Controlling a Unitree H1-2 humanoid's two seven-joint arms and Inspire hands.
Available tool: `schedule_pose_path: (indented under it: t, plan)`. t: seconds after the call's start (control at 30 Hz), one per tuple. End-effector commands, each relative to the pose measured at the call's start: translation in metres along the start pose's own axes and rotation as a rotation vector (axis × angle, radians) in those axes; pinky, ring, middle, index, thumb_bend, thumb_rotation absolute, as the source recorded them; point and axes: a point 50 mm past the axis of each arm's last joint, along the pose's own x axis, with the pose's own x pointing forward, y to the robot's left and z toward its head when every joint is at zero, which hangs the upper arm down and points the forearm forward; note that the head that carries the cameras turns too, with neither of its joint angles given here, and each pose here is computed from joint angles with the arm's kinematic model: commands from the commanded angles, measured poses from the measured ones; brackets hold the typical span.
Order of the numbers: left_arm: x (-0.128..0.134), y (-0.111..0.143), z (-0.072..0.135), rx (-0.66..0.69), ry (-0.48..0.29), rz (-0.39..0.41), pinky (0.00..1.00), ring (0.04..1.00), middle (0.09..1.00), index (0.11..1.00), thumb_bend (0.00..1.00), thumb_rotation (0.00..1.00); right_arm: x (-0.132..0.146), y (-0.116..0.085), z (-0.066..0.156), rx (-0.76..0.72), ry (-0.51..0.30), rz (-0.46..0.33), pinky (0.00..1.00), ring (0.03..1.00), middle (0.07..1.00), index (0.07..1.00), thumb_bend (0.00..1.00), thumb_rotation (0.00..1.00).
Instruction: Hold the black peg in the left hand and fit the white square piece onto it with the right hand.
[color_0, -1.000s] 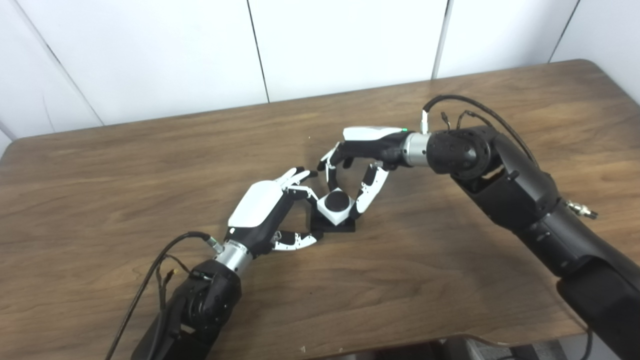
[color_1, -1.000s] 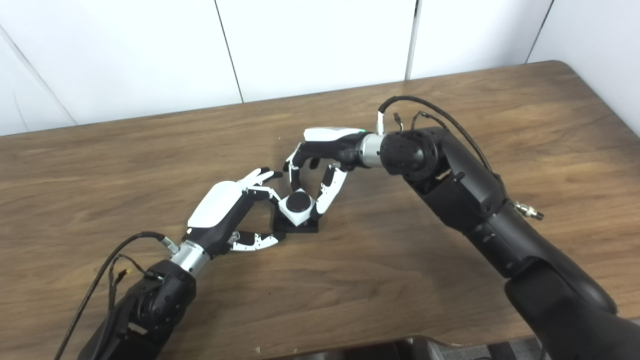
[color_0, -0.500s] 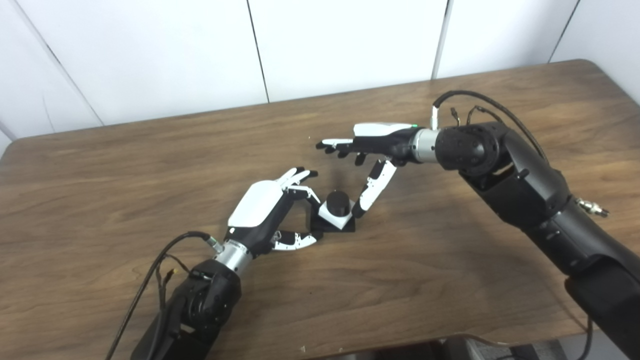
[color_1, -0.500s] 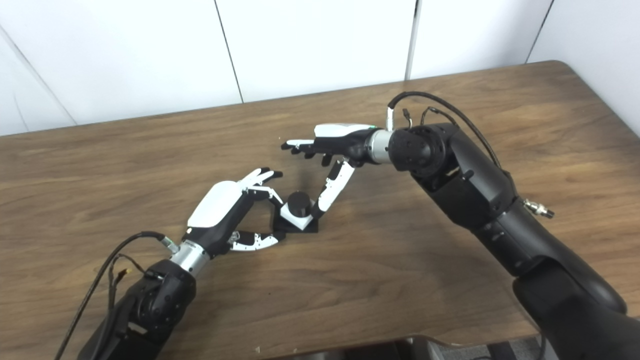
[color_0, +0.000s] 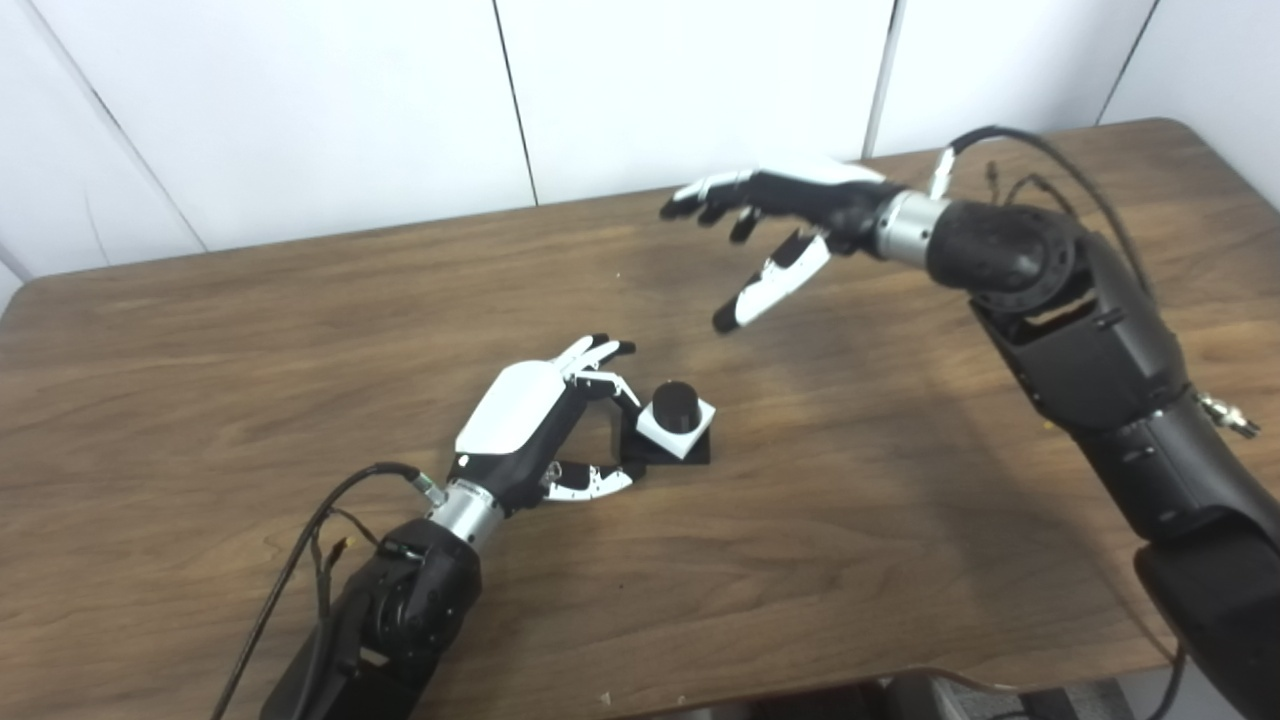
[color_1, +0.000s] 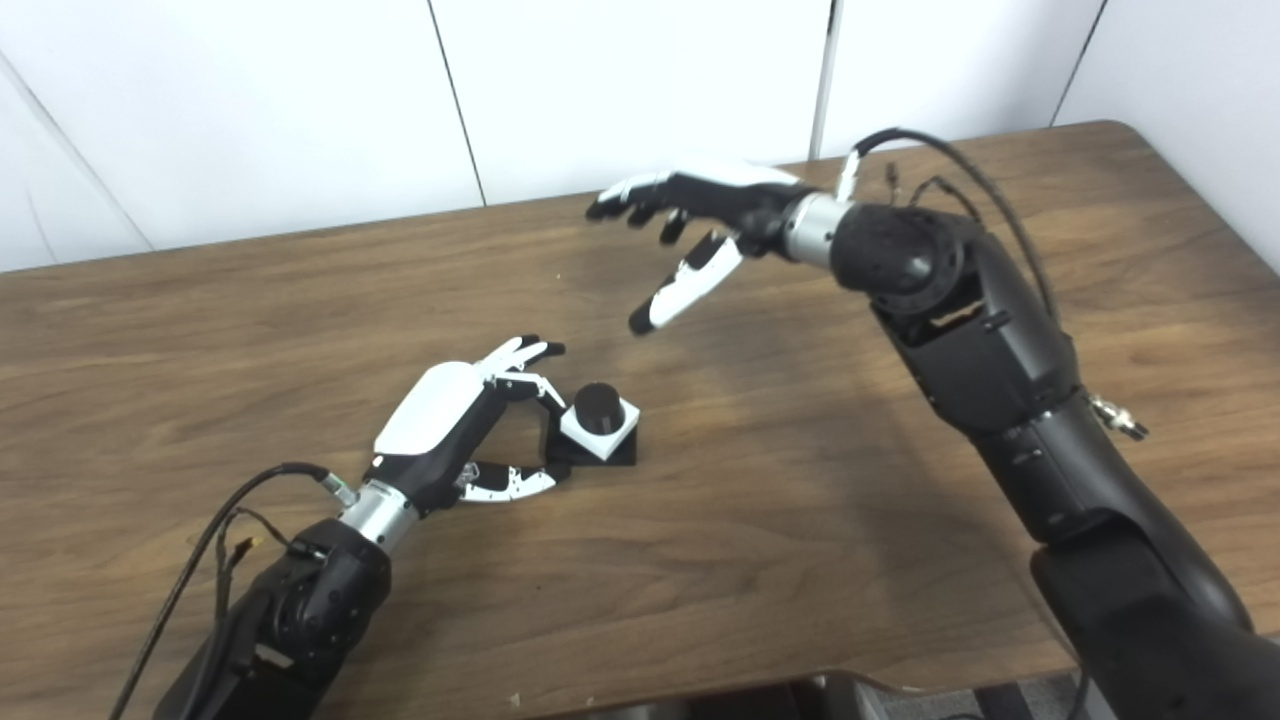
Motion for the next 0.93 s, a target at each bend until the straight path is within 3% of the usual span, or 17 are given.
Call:
schedule_pose_path:
  t: [0.0, 0.17, 0.3, 0.43, 0.6, 0.67, 0.73, 0.9]
  plan:
    - [-0.024, -0.031, -0.03, 0.043, 0.124, -0.208, 0.9, 0.965, 0.92, 0.496, 0.52, 0.09, -0.002, -0.015, 0.014, 0.001, -0.097, -0.098, 0.64, 0.778, 0.822, 0.787, 0.68, 0.18]
    - [-0.025, -0.032, -0.031, 0.043, 0.133, -0.205, 0.9, 0.966, 0.922, 0.496, 0.52, 0.08, -0.013, -0.005, 0.012, 0.092, -0.104, -0.235, 0.6, 0.733, 0.769, 0.741, 0.65, 0.13]
    - [-0.025, -0.032, -0.031, 0.039, 0.139, -0.194, 0.9, 0.961, 0.92, 0.495, 0.52, 0.08, -0.02, 0.013, 0.008, 0.26, -0.094, -0.359, 0.59, 0.717, 0.766, 0.711, 0.63, 0.12]
    - [-0.026, -0.033, -0.031, 0.036, 0.162, -0.158, 0.9, 0.939, 0.903, 0.496, 0.52, 0.08, -0.028, 0.042, 0.003, 0.459, -0.043, -0.454, 0.59, 0.706, 0.782, 0.713, 0.61, 0.15]
    - [-0.028, -0.033, -0.032, 0.026, 0.185, -0.094, 0.83, 0.896, 0.87, 0.498, 0.52, 0.08, -0.038, 0.074, -0.002, 0.529, 0.0, -0.512, 0.63, 0.719, 0.791, 0.745, 0.6, 0.17]
    - [-0.029, -0.032, -0.034, 0.012, 0.19, -0.063, 0.81, 0.881, 0.864, 0.664, 0.66, 0.16, -0.041, 0.083, -0.002, 0.558, 0.007, -0.527, 0.63, 0.722, 0.783, 0.743, 0.61, 0.17]
    - [-0.03, -0.032, -0.034, -0.014, 0.197, -0.024, 0.78, 0.864, 0.855, 0.747, 0.71, 0.19, -0.044, 0.089, -0.002, 0.573, 0.017, -0.539, 0.64, 0.724, 0.775, 0.741, 0.61, 0.17]
    - [-0.03, -0.031, -0.034, -0.113, 0.226, 0.1, 0.69, 0.814, 0.837, 0.864, 0.68, 0.18, -0.049, 0.099, -0.004, 0.595, 0.031, -0.581, 0.67, 0.73, 0.759, 0.726, 0.62, 0.17]
